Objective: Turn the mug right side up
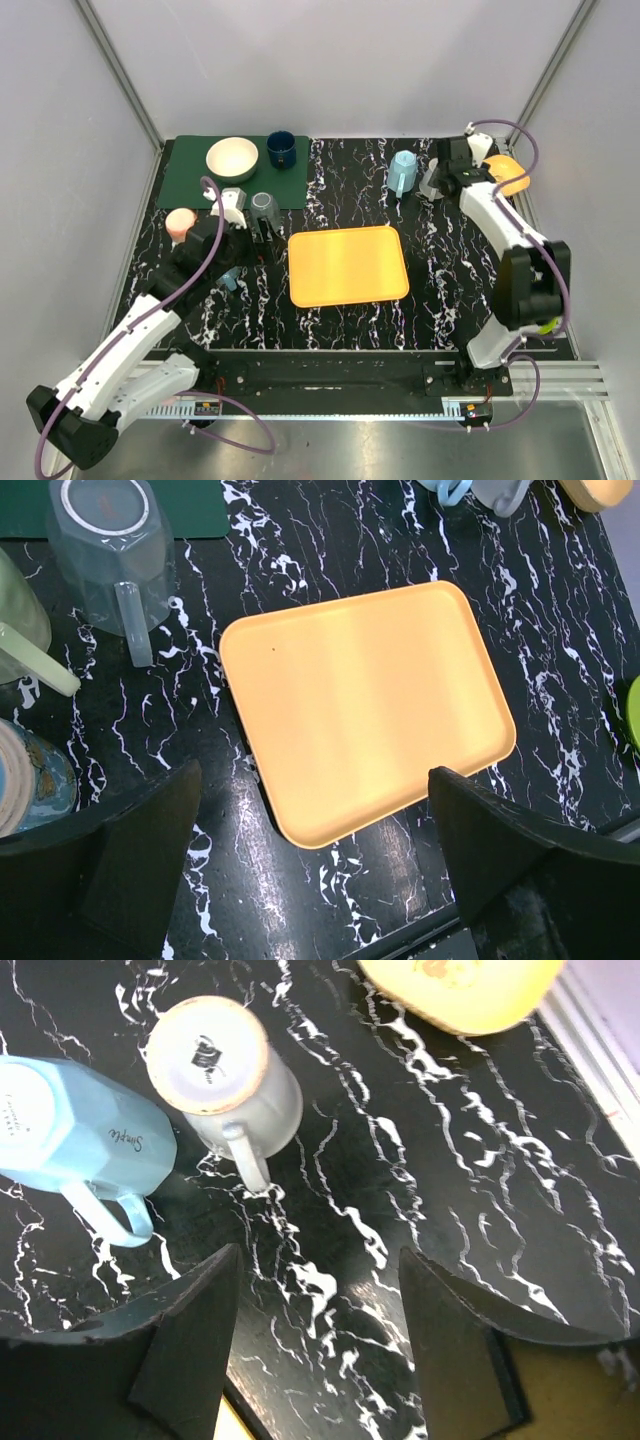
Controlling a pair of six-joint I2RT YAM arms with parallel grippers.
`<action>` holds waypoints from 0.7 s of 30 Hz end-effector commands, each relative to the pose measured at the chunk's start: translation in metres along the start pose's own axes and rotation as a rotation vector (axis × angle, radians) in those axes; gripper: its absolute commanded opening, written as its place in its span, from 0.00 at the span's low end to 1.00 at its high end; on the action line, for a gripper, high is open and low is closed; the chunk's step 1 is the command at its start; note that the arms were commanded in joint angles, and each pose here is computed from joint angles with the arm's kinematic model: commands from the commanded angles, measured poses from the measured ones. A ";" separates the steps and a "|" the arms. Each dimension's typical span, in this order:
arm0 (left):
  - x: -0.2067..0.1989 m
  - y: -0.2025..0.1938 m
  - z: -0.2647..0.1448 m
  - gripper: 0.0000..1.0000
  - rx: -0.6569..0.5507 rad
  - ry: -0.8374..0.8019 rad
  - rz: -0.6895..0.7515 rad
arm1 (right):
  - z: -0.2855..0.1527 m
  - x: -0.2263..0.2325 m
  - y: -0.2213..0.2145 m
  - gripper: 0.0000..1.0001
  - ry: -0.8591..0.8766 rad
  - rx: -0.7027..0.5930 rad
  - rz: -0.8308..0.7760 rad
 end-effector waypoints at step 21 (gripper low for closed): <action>0.001 -0.006 -0.006 0.99 -0.010 -0.044 0.048 | 0.100 0.054 -0.009 0.61 0.157 0.094 -0.220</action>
Point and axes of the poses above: each gripper's point midway between its finger pads, its own z axis out along the fingers, its own x axis along the line the jaws close on, y = z × x, the point moved 5 cm from there along -z, back along the fingers, and after that the axes turned 4 degrees about -z, right-handed, at the moved point
